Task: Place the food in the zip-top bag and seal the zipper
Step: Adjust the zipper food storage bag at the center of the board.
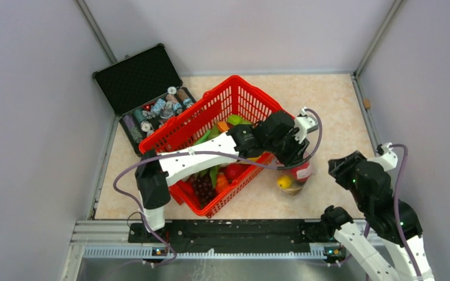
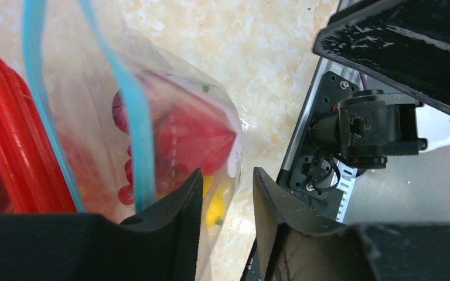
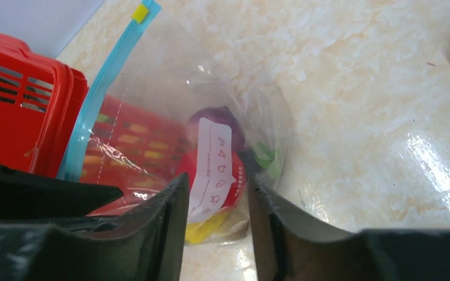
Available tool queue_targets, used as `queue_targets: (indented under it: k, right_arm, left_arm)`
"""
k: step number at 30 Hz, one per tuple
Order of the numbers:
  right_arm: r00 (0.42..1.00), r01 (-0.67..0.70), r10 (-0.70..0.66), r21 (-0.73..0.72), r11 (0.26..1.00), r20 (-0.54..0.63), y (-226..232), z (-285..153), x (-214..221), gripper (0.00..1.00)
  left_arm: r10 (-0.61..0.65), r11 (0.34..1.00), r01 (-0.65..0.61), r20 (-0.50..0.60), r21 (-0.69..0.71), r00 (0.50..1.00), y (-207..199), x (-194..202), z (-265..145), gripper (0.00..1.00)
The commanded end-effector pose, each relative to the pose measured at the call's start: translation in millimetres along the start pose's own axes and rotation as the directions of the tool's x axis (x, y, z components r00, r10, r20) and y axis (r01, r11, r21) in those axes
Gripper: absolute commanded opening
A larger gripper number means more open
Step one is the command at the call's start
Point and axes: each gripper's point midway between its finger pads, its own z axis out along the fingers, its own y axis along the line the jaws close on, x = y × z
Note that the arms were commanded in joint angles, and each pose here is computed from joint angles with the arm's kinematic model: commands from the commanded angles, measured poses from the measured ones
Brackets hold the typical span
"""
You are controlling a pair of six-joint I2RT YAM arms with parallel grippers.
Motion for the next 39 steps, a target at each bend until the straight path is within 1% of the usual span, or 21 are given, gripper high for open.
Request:
queue_targets:
  k: [1, 3, 4, 7, 10, 11, 12, 14, 16, 18, 22, 23, 28, 31, 33, 34, 36, 37, 39]
  right_arm:
    - [0.998, -0.04, 0.047, -0.125, 0.991, 0.049, 34.7, -12.7, -27.7, 0.51]
    - [0.997, -0.024, 0.034, -0.133, 0.991, 0.075, 46.4, -13.8, -42.1, 0.63]
    - [0.997, -0.003, 0.014, -0.138, 0.99, 0.078, 55.8, -11.7, -48.2, 0.65]
    - [0.997, 0.06, -0.05, -0.164, 0.985, 0.063, 82.1, -5.6, -58.7, 0.67]
    - [0.996, 0.093, -0.089, -0.174, 0.98, 0.031, 97.0, 8.8, -53.9, 0.67]
    - [0.995, 0.096, -0.094, -0.177, 0.979, 0.018, 100.1, 13.2, -50.5, 0.67]
    - [0.996, 0.093, -0.094, -0.182, 0.979, 0.008, 103.4, 16.4, -48.4, 0.67]
    - [0.996, 0.082, -0.087, -0.191, 0.978, -0.016, 107.7, 22.2, -42.1, 0.68]
    - [0.997, 0.063, -0.072, -0.191, 0.98, -0.042, 110.4, 29.9, -34.0, 0.72]
    - [0.995, 0.052, -0.068, -0.204, 0.978, -0.07, 118.1, 36.2, -28.2, 0.74]
    - [0.986, 0.084, -0.106, -0.165, 0.983, -0.129, 121.6, 53.0, -17.4, 0.75]
    - [0.983, 0.094, -0.116, -0.154, 0.984, -0.141, 120.4, 54.4, -16.0, 0.74]
    - [0.977, 0.123, -0.143, -0.129, 0.984, -0.157, 108.0, 55.8, -8.0, 0.64]
    - [0.968, 0.155, -0.174, -0.115, 0.981, -0.183, 99.0, 55.2, 0.0, 0.55]
    - [0.962, 0.17, -0.188, -0.105, 0.98, -0.196, 94.1, 53.7, 2.9, 0.4]
    - [0.961, 0.175, -0.193, -0.104, 0.979, -0.2, 91.7, 52.2, 4.1, 0.36]
    - [0.959, 0.184, -0.202, -0.104, 0.977, -0.201, 86.5, 49.0, 6.0, 0.33]
    - [0.959, 0.185, -0.203, -0.106, 0.977, -0.199, 84.8, 46.9, 5.9, 0.28]
    - [0.959, 0.187, -0.205, -0.103, 0.977, -0.196, 80.8, 43.2, 5.7, 0.24]
  left_arm:
    - [0.06, 0.997, -0.068, 0.169, 0.039, 0.984, -20.2, -46.2, -42.9, 0.42]
    - [0.079, 0.993, -0.091, 0.157, 0.074, 0.984, -26.4, -45.2, -43.7, 0.46]
    - [0.085, 0.991, -0.1, 0.148, 0.095, 0.985, -29.7, -43.3, -44.0, 0.46]
    - [0.097, 0.986, -0.112, 0.123, 0.122, 0.988, -33.8, -36.4, -45.0, 0.43]
    - [0.119, 0.984, -0.13, 0.096, 0.122, 0.988, -32.6, -30.1, -45.4, 0.38]
    - [0.126, 0.983, -0.137, 0.091, 0.119, 0.988, -31.9, -29.4, -46.8, 0.39]
    - [0.136, 0.982, -0.146, 0.088, 0.118, 0.987, -31.7, -28.9, -48.3, 0.41]
    - [0.157, 0.977, -0.169, 0.098, 0.132, 0.983, -34.9, -28.6, -53.4, 0.41]
    - [0.165, 0.975, -0.179, 0.114, 0.133, 0.98, -35.9, -30.1, -56.1, 0.42]
    - [0.174, 0.97, -0.19, 0.116, 0.148, 0.978, -38.2, -29.6, -56.4, 0.42]
    - [0.178, 0.965, -0.195, 0.107, 0.174, 0.978, -42.7, -26.3, -58.4, 0.42]
    - [0.178, 0.966, -0.196, 0.112, 0.17, 0.978, -42.4, -26.8, -60.9, 0.42]
    - [0.178, 0.967, -0.204, 0.169, 0.154, 0.97, -44.9, -32.5, -78.4, 0.43]
    - [0.184, 0.969, -0.213, 0.207, 0.128, 0.961, -44.5, -38.4, -91.3, 0.44]
    - [0.19, 0.97, -0.218, 0.226, 0.106, 0.955, -42.8, -40.9, -98.5, 0.45]
    - [0.195, 0.971, -0.221, 0.232, 0.091, 0.953, -41.2, -42.1, -102.2, 0.45]
    - [0.204, 0.974, -0.222, 0.237, 0.053, 0.95, -35.7, -41.8, -108.1, 0.46]
    - [0.209, 0.975, -0.222, 0.243, 0.026, 0.947, -32.2, -42.7, -113.5, 0.46]
    - [0.215, 0.977, -0.211, 0.25, -0.042, 0.944, -21.1, -43.3, -121.6, 0.47]
